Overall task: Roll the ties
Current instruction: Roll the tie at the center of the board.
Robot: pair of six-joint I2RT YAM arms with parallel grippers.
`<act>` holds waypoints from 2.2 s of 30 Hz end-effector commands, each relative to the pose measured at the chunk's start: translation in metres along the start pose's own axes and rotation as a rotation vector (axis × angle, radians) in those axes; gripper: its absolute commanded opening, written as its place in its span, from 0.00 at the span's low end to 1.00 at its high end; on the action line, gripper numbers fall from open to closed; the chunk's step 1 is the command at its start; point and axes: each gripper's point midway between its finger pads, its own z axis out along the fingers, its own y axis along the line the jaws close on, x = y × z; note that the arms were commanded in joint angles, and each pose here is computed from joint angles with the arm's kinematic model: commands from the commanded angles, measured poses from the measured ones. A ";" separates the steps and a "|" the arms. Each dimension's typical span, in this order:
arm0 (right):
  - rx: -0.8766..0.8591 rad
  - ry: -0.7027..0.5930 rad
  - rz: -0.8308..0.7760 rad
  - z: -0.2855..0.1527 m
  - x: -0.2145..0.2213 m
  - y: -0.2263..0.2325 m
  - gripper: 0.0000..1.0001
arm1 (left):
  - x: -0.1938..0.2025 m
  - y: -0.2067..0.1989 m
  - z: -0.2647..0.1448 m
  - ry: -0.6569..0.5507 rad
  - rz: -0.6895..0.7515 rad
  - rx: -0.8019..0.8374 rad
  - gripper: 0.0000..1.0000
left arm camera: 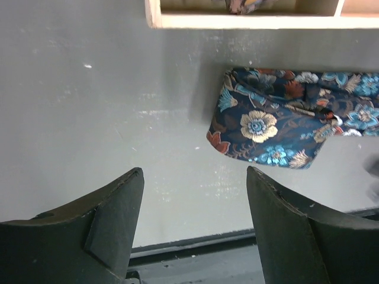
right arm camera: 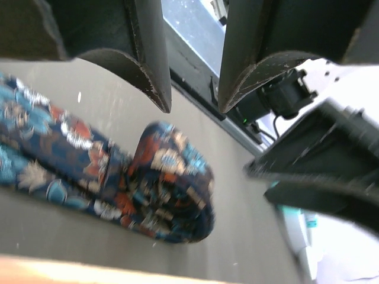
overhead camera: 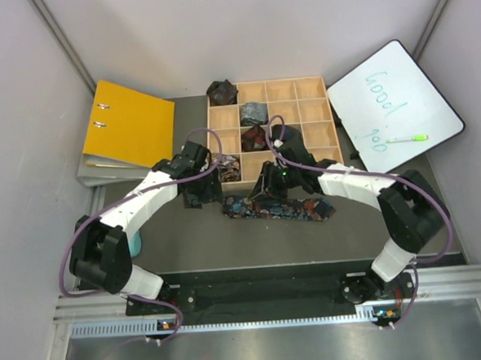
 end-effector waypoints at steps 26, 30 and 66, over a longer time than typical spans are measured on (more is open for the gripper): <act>0.057 0.059 -0.011 0.073 -0.007 -0.038 0.26 | -0.002 -0.041 0.028 -0.113 -0.018 0.440 0.71; 0.068 0.065 -0.015 0.076 -0.006 -0.042 0.26 | -0.007 -0.042 0.033 -0.126 -0.024 0.448 0.70; 0.066 0.076 -0.012 0.082 -0.008 -0.043 0.25 | 0.024 -0.013 0.044 -0.082 -0.089 0.344 0.67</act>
